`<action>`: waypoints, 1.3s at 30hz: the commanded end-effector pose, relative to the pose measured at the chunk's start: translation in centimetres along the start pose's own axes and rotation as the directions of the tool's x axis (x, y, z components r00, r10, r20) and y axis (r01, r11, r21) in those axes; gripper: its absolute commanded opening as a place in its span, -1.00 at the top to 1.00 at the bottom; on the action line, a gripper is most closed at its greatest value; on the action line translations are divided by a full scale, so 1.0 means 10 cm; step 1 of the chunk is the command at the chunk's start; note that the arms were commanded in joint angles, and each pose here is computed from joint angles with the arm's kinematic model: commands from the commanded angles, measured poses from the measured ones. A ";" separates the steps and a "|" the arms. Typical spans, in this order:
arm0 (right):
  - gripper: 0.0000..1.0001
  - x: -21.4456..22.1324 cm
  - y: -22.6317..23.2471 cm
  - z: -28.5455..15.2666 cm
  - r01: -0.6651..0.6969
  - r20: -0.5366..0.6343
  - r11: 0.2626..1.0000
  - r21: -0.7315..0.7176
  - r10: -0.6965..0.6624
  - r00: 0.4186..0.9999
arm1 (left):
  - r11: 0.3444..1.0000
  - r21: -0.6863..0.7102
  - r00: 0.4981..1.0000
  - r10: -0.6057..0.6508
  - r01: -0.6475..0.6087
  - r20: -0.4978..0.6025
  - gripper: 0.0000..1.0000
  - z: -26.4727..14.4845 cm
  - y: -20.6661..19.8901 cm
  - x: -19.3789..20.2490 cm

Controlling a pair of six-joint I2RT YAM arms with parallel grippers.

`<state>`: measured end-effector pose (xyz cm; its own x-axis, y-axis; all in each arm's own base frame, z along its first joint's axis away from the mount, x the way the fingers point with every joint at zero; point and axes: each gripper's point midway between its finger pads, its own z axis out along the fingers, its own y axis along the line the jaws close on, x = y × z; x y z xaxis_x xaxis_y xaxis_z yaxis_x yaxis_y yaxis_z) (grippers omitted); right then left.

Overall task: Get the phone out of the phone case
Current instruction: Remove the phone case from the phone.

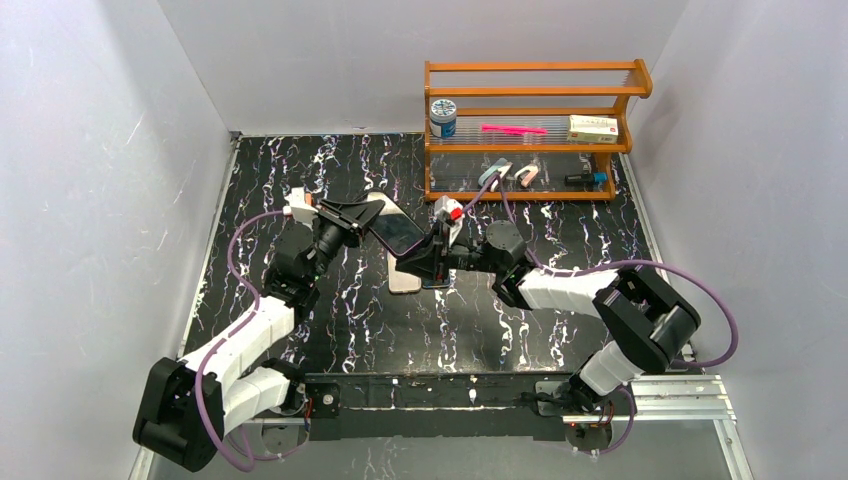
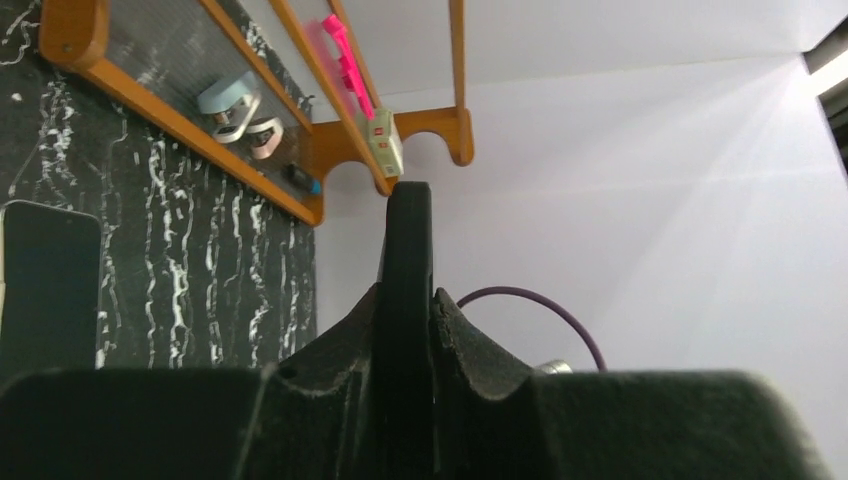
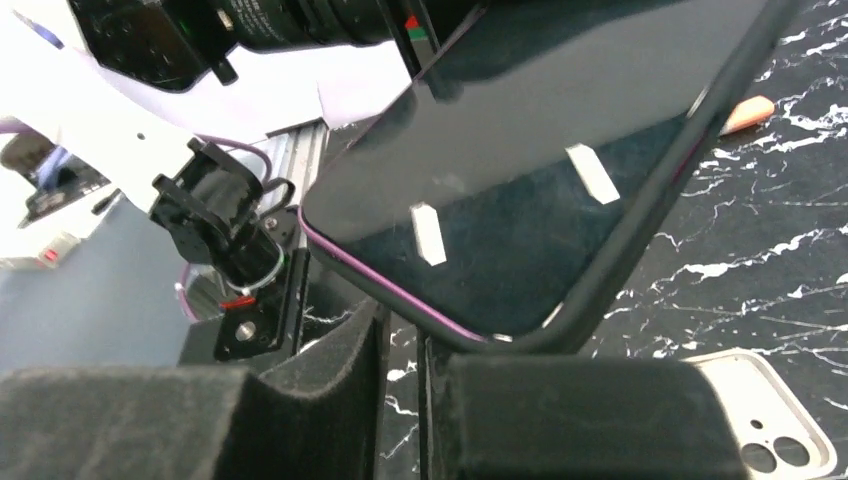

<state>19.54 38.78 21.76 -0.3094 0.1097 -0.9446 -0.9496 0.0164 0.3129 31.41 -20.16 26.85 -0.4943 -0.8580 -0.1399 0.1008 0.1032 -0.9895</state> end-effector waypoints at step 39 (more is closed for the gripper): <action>-0.24 -0.23 0.20 -0.38 0.040 -0.255 0.986 -0.160 -0.080 0.964 | 0.730 0.508 0.646 0.665 -0.456 -0.375 1.00 -0.18 -0.71 0.54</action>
<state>18.70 34.13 22.70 -0.2798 -0.1530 -0.9478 -0.9536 -0.0701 0.2928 27.35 -24.53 29.80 -0.6516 -0.3150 -0.6901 0.6395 0.2612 -0.7230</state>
